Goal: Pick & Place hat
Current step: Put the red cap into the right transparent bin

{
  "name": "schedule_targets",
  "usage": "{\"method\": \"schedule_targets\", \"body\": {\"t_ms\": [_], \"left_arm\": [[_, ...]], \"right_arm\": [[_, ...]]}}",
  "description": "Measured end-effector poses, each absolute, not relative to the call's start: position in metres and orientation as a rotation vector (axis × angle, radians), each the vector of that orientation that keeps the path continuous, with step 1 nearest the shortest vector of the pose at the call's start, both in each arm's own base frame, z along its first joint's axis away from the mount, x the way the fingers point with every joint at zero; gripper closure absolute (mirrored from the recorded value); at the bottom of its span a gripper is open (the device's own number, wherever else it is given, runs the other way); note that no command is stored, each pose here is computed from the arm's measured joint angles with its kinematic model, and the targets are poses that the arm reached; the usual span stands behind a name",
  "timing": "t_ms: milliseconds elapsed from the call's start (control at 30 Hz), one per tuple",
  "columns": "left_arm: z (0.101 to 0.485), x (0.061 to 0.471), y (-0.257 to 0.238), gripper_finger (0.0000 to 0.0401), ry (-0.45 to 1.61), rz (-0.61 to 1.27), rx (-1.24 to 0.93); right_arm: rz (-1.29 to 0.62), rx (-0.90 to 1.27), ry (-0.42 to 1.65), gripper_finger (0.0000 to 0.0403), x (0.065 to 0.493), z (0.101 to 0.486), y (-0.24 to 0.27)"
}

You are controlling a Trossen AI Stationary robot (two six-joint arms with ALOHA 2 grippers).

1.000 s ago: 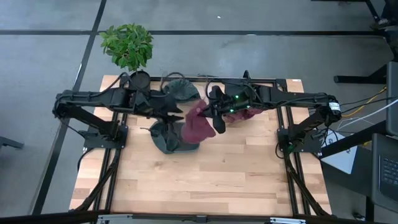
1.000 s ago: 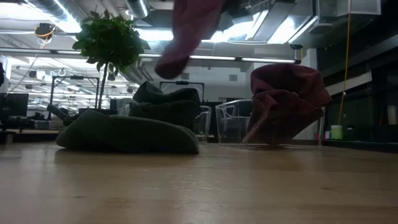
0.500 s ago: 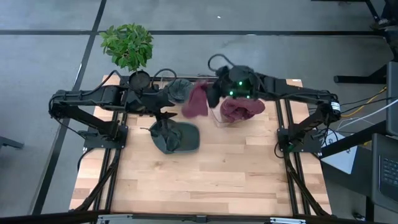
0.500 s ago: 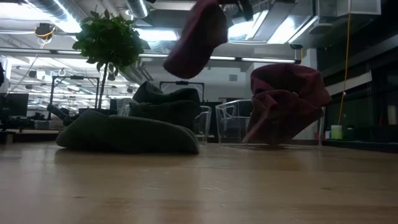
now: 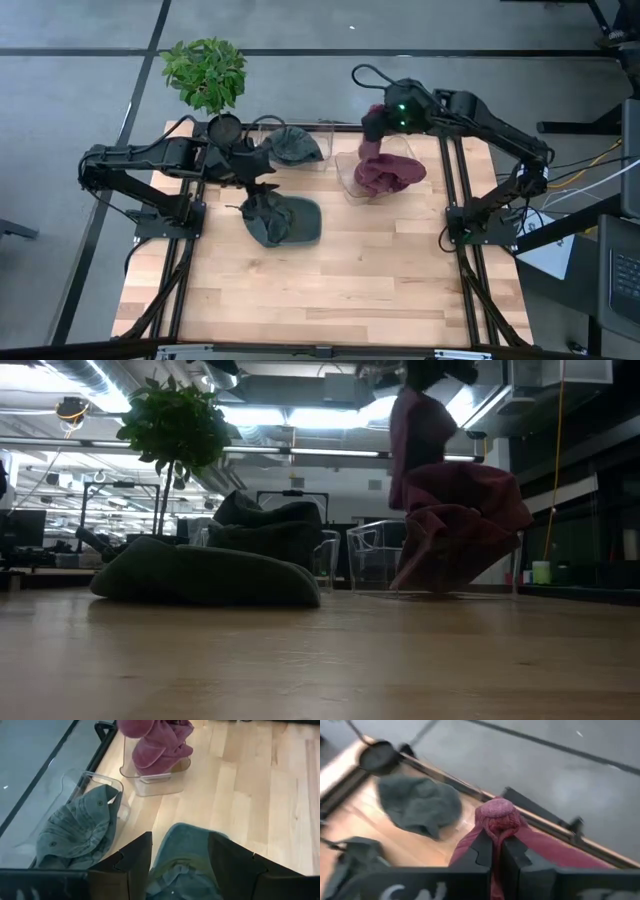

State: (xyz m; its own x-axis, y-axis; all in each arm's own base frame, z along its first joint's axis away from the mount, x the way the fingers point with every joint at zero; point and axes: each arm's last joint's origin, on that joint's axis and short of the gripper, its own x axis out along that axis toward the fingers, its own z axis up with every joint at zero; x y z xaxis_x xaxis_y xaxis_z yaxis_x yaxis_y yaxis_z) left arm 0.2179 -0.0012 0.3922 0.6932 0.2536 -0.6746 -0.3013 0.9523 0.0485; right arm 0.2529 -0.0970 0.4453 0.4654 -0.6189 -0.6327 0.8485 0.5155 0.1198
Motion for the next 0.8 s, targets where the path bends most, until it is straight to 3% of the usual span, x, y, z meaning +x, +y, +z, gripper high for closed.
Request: {"method": "schedule_targets", "body": {"t_ms": [800], "left_arm": [[0.392, 0.217, 0.0, 0.0214, 0.769, 0.291, 0.064]], "right_arm": [[-1.097, 0.708, 0.903, 0.0389, 0.226, 0.406, -0.102]]}}
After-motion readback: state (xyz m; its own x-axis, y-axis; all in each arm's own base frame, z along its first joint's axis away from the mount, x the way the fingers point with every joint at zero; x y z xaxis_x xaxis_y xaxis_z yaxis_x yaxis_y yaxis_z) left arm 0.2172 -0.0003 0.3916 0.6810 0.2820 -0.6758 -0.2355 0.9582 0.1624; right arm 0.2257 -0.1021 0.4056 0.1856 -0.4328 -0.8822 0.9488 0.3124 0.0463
